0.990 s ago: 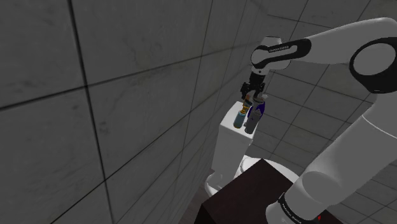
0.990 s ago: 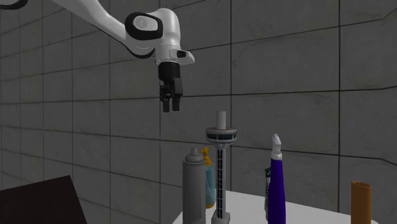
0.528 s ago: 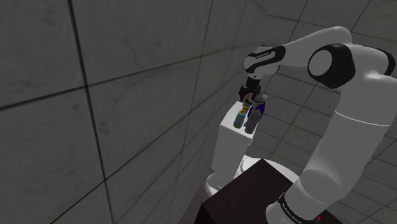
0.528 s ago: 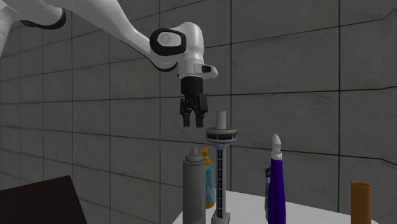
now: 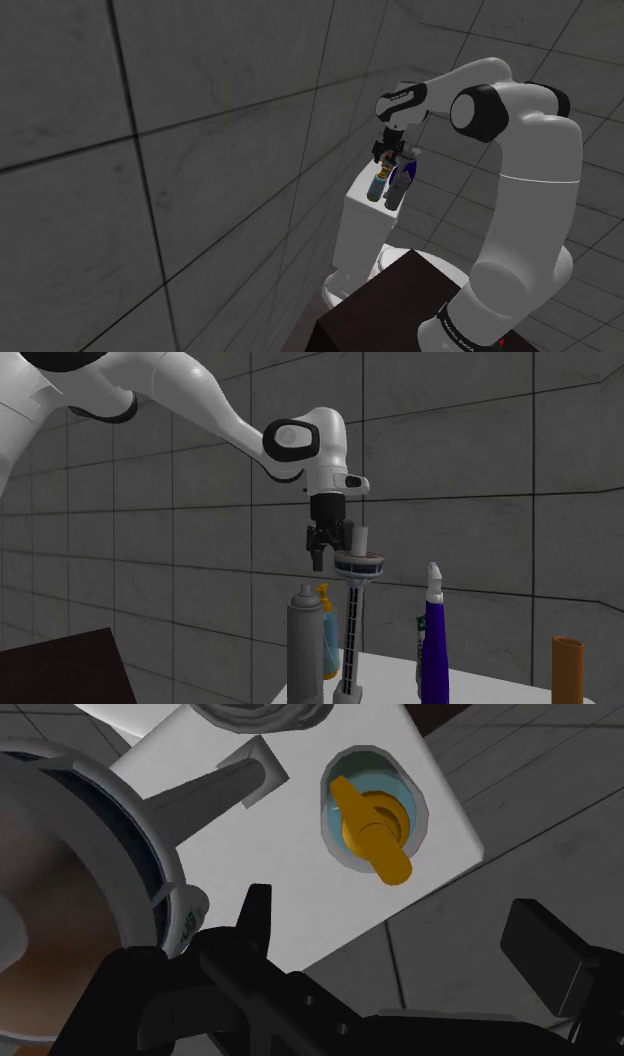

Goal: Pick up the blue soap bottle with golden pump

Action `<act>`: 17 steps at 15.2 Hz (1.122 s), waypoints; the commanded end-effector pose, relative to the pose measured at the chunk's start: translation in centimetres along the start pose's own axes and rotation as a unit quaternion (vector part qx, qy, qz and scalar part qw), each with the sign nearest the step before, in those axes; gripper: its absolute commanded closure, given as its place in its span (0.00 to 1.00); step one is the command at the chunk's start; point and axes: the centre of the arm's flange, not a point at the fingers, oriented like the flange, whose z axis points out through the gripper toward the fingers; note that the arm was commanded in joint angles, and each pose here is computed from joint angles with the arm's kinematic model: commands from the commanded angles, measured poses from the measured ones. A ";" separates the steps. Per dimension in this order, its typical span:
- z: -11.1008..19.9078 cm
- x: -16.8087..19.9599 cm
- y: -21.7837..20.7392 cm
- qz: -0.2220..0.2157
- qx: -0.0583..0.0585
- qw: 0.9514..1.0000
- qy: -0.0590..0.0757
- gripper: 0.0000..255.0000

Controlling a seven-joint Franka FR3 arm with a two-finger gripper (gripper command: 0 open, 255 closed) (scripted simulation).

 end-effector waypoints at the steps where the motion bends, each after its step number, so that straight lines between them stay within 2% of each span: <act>1: 2.0 -0.1 0.0 0.001 0.002 1.000 -0.007 0.00; 4: 3.9 -0.1 -0.2 0.001 0.002 1.000 -0.007 0.00; 6: 3.9 -0.1 -0.2 0.001 0.002 1.000 -0.007 0.00; 7: 3.7 0.1 -0.3 0.001 0.002 1.000 -0.007 1.00; 17: 3.3 -0.1 -0.1 0.001 0.002 1.000 -0.007 1.00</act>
